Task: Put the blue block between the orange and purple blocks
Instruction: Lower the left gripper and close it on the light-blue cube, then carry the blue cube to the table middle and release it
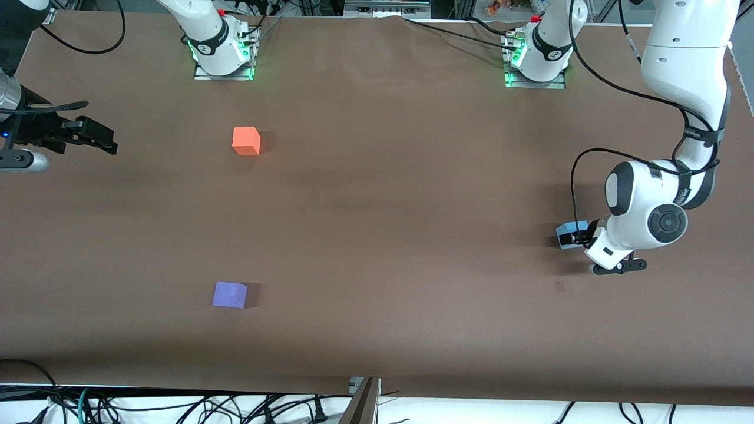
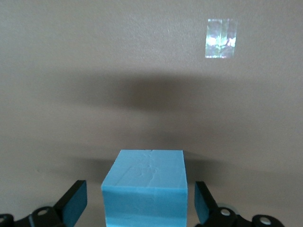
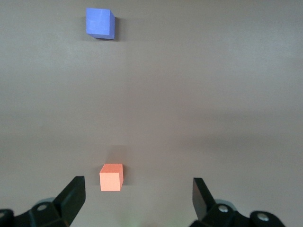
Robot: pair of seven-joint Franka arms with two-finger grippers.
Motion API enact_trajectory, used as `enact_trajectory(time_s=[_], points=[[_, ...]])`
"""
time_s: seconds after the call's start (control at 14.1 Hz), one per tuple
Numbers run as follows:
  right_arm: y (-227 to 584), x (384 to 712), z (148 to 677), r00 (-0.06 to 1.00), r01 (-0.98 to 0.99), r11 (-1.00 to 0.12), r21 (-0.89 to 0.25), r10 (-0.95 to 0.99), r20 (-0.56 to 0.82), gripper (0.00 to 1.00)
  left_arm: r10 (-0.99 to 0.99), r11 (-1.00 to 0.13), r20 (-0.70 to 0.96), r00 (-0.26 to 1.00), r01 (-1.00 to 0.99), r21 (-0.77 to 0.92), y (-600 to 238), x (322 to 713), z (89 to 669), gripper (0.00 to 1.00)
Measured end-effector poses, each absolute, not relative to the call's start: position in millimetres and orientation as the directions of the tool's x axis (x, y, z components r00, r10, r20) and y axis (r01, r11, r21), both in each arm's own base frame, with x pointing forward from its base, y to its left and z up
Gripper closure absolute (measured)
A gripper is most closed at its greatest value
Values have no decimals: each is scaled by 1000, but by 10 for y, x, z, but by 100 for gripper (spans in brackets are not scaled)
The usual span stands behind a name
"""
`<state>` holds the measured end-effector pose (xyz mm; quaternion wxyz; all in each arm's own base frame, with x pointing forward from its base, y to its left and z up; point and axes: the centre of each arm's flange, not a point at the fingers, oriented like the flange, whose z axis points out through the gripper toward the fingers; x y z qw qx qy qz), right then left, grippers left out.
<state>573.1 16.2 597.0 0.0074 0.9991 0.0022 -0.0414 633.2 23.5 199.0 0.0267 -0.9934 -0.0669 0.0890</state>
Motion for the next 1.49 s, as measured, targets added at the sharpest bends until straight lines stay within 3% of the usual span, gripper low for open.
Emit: enact_trajectory(time_s=[0.14,0.35,0.42,0.71,1.06,1.49], points=[[162,5731,5970,997,5,-1000,15,4,-83,0,99,-994,-180,979,90,-58,203,6318,1972,4],[162,5731,5970,997,5,-1000,15,4,-83,0,74,-996,-181,981,65,-54,187,6318,1977,36],[161,5731,5970,997,5,-1000,14,4,-83,0,66,-997,-181,981,57,-52,164,6319,1981,38],[159,5731,5971,997,5,-1000,14,3,-83,0,1,-999,-172,985,-7,-46,-249,6357,2029,38],[145,5732,5969,997,5,-1000,14,3,-83,0,-102,-995,-159,982,-104,-1,-1433,6366,2287,38],[145,5850,5819,997,6,-1000,12,5,-79,0,13,-993,-159,987,32,114,-3405,5875,2636,41]])
